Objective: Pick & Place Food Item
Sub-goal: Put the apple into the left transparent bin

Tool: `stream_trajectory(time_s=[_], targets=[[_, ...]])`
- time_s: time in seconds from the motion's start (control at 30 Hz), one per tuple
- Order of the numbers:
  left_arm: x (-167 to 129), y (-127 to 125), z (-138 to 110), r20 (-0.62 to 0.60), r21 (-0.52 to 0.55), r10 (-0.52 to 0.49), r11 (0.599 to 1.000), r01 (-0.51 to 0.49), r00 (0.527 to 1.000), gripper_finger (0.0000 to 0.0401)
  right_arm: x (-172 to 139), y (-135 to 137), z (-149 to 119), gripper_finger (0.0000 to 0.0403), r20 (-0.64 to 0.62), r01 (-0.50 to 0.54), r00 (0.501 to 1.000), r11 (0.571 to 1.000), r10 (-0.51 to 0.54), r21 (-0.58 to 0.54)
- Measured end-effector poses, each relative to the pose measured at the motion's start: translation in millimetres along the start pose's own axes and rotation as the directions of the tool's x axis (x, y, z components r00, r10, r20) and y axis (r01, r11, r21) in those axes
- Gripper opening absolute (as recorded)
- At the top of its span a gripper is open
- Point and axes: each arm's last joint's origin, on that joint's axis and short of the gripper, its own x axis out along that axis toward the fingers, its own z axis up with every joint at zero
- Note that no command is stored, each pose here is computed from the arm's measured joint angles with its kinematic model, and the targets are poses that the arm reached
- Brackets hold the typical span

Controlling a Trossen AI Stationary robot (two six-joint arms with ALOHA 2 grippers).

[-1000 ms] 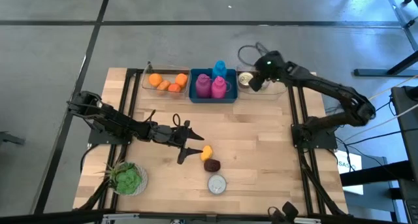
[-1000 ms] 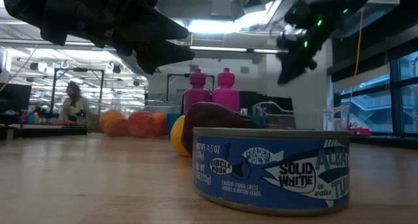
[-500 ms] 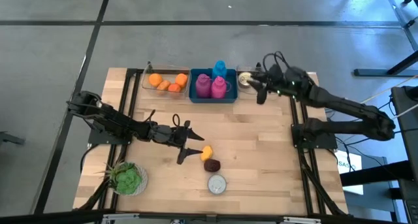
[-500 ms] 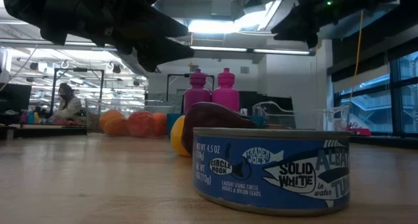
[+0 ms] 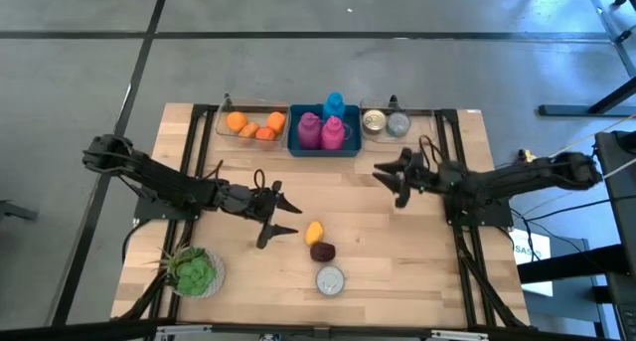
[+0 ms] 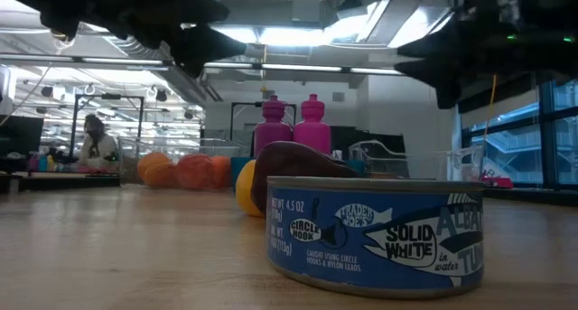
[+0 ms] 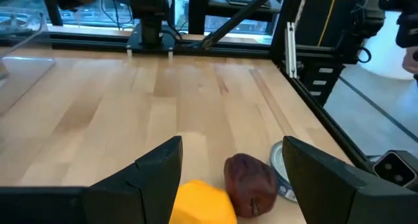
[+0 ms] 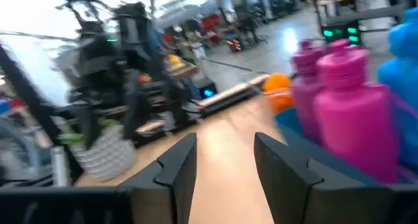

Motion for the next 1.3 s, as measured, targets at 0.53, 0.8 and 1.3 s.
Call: stream_trajectory(time_s=[0.53,0.8,1.3], targets=[[8,3,-15,-0.08,-0.026,0.041,0.999,-0.043,0.996,0.0255,21,71,-34,0.0153,-0.115,-0.158,0.983,0.972,0.14,-0.173],[12,4,-22,-0.125,-0.038,0.048,0.998,-0.053,0.991,0.0255,60,105,-50,0.0153,-0.292,-0.289,0.931,0.929,0.217,-0.23],[10,3,-23,-0.152,-0.078,0.013,0.997,-0.025,0.988,0.0255,110,146,-84,0.0153,-0.644,-0.311,0.759,0.92,0.091,-0.236]])
